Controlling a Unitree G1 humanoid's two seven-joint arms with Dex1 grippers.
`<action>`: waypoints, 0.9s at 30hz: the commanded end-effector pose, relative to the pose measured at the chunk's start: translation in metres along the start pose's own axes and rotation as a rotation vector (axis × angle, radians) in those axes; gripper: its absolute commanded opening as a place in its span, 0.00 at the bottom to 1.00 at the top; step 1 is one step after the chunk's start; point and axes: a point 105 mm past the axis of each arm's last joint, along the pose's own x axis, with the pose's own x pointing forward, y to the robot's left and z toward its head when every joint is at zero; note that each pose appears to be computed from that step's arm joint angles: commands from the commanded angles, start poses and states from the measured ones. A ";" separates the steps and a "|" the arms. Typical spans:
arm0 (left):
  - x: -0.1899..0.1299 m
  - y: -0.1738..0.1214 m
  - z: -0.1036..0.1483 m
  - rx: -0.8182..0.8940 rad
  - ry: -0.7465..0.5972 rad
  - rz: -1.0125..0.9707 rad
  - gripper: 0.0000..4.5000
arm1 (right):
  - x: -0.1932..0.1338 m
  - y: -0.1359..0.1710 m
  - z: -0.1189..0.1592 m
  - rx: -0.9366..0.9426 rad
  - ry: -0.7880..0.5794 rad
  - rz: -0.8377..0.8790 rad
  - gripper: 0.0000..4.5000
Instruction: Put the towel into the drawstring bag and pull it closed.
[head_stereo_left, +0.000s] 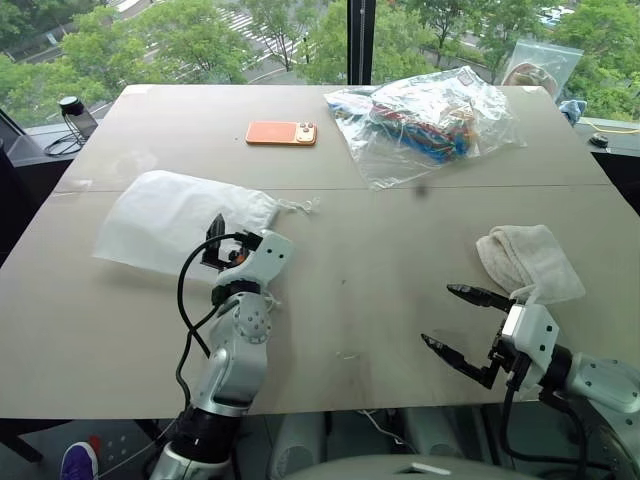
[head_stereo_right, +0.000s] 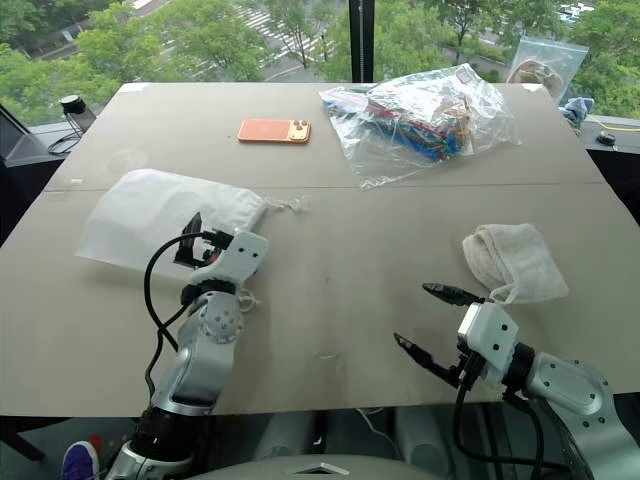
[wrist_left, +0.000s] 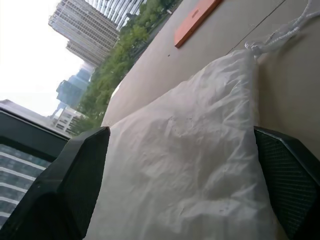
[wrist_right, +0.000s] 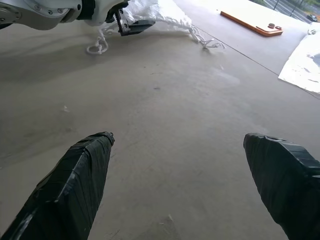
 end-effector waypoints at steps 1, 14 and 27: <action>0.009 0.010 -0.007 0.023 0.048 0.068 0.99 | 0.004 0.002 0.010 -0.017 -0.037 0.000 1.00; 0.044 0.004 -0.017 -0.013 0.121 0.040 0.63 | 0.011 -0.004 0.012 -0.033 -0.049 -0.055 1.00; 0.043 0.021 0.005 -0.891 -0.017 -0.810 0.02 | 0.003 -0.045 0.020 0.016 -0.017 -0.255 1.00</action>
